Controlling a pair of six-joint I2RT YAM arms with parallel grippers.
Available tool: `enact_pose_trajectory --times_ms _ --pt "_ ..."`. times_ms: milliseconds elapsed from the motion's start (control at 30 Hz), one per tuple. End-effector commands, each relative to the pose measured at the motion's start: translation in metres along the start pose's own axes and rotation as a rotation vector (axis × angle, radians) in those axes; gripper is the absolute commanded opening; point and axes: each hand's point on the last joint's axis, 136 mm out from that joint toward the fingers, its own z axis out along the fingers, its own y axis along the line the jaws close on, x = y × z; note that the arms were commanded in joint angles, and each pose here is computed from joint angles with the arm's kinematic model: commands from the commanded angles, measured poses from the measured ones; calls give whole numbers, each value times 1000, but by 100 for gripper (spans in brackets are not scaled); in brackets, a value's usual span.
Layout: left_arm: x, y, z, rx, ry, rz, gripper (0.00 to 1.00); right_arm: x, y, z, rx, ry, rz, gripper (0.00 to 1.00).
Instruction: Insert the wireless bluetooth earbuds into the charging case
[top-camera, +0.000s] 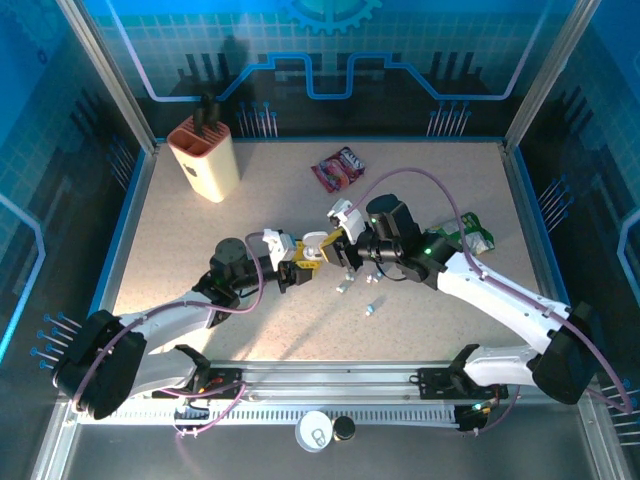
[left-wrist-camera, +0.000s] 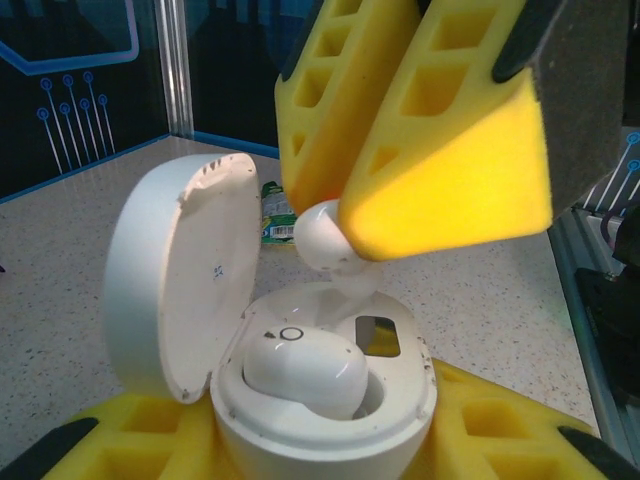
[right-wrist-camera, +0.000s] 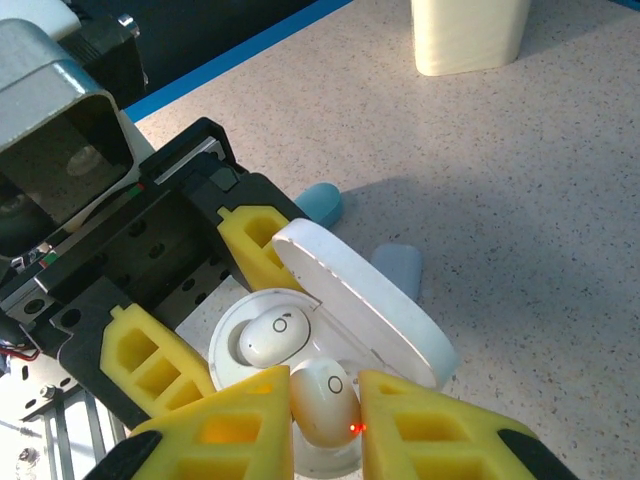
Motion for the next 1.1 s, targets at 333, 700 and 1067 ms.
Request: enact_pose_trajectory --times_ms 333,700,1067 --pt "-24 6 0 -30 -68 26 37 5 3 5 -7 13 -4 20" --pt "-30 4 -1 -20 -87 28 37 10 -1 10 -1 33 5 21" --pt "-28 3 -3 -22 -83 31 37 -4 -1 -5 17 -28 21 42"
